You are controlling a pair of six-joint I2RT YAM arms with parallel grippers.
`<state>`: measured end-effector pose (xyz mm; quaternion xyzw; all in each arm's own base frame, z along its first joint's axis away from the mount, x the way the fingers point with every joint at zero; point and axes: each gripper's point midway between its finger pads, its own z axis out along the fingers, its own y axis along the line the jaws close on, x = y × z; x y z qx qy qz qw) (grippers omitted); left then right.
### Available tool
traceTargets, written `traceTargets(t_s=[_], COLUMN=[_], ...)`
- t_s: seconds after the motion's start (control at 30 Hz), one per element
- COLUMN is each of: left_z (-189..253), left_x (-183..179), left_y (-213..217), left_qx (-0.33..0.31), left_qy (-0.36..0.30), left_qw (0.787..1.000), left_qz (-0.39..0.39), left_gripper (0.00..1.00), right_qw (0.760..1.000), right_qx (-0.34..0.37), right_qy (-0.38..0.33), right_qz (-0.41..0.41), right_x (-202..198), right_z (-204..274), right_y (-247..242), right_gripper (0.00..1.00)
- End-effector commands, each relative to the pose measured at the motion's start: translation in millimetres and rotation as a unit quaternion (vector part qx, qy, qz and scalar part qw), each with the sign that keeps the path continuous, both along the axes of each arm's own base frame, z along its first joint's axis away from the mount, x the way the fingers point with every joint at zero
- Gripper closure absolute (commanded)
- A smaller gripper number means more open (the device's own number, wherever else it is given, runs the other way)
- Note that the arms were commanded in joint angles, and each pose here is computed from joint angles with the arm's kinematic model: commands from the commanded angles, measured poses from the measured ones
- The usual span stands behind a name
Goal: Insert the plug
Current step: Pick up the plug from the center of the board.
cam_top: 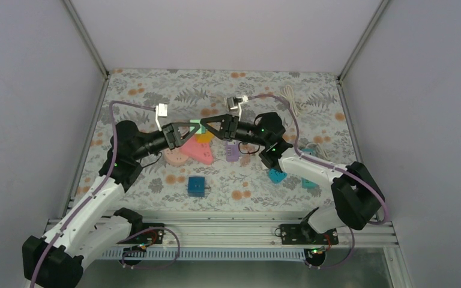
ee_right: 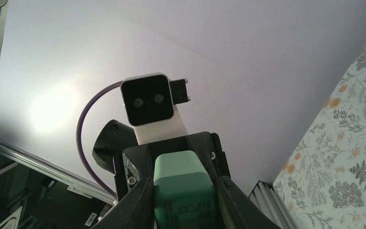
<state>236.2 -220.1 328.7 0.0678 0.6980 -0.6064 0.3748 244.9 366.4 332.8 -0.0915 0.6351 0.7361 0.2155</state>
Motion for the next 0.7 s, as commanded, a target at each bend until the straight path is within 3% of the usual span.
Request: traceTargets(t_s=[0.0,0.07,0.23,0.33,0.4,0.5,0.67], left_z=[10,6,-13,-32,-47,-83,-108], left_x=[1,3,14,20,25,28,32], left_y=[3,5,19,34,51,85,127], left_qx=[-0.011,0.005,0.079,0.135,0.185,0.279,0.379], left_qy=[-0.014,-0.011,0.012,0.040,0.062,0.121,0.160], left_qw=[1.000,1.000,0.993,0.982,0.966,0.923,0.856], left_qz=[0.018,0.026,0.083,0.126,0.167,0.236,0.312], left_gripper=[0.73,0.78,0.80,0.80,0.80,0.80,0.80], right_qw=[1.000,1.000,0.997,0.990,0.982,0.959,0.933], right_qx=[0.011,0.005,-0.046,-0.079,-0.113,-0.180,-0.277], right_qy=[0.007,0.007,0.003,-0.011,-0.021,-0.033,-0.030], right_qz=[-0.013,-0.015,-0.064,-0.113,-0.153,-0.215,-0.229], right_x=[2,3,16,25,32,46,52], right_z=[-1,-3,-21,-31,-41,-58,-96], right_y=[-1,0,-10,-27,-40,-58,-69], right_gripper=[0.74,0.68,0.22,0.05,0.03,0.03,0.05])
